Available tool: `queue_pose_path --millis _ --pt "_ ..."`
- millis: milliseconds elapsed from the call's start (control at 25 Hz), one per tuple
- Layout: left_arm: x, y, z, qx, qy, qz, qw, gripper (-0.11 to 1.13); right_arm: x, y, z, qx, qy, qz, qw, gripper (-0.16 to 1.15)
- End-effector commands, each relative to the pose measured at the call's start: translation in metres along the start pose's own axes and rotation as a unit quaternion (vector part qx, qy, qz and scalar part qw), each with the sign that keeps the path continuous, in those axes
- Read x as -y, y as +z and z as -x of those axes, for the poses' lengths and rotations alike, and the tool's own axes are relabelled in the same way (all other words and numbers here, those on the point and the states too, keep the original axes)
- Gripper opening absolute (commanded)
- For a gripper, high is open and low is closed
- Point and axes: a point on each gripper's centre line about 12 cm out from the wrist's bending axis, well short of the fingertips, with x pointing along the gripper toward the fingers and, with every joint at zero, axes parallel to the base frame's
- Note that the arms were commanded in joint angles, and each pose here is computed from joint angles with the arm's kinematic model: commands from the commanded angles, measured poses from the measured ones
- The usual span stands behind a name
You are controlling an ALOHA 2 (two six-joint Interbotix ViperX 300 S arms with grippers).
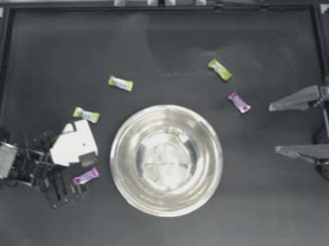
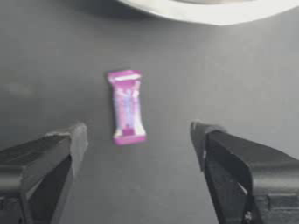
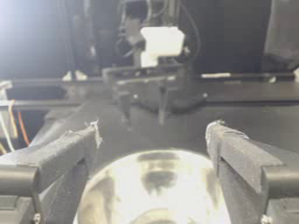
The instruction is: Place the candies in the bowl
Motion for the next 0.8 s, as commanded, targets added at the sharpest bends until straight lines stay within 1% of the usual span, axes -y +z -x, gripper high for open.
queue_pose_path --millis 40,120,240,360,440,520,600,800 --pt "0.006 0.007 -0.005 -0.004 0.002 0.010 0.9999 1.01 -0.001 0.008 -0.002 0.011 0.001 -0.002 0.9999 1.01" --pt "0.004 0.003 -0.014 -0.021 0.018 0.017 0.9995 1.01 0.000 0.008 -0.002 0.010 0.000 -0.004 0.9999 1.01" --pt "0.002 0.000 -0.023 -0.034 0.034 0.022 0.9986 1.01 0.000 0.007 -0.002 0.011 0.000 -0.004 0.9999 1.01" --pt "0.000 0.002 -0.030 -0.031 0.051 0.023 0.9980 1.00 0.000 0.008 -0.002 0.012 0.000 -0.004 0.9999 1.01" --pt "0.000 0.003 -0.032 -0.026 0.057 0.025 0.9977 0.98 0.000 0.008 -0.002 0.012 0.000 -0.004 0.9999 1.01" --pt "-0.001 0.004 -0.034 -0.023 0.061 0.026 0.9975 0.96 0.000 0.007 -0.002 0.012 0.000 -0.004 0.9999 1.01" --pt "0.000 0.004 -0.036 -0.021 0.059 0.027 0.9977 0.94 0.000 0.007 -0.002 0.012 0.000 -0.004 0.9999 1.01" --pt "0.003 0.006 -0.043 -0.013 0.045 0.033 0.9983 0.92 0.000 0.007 -0.002 0.012 0.000 -0.004 0.9999 1.01"
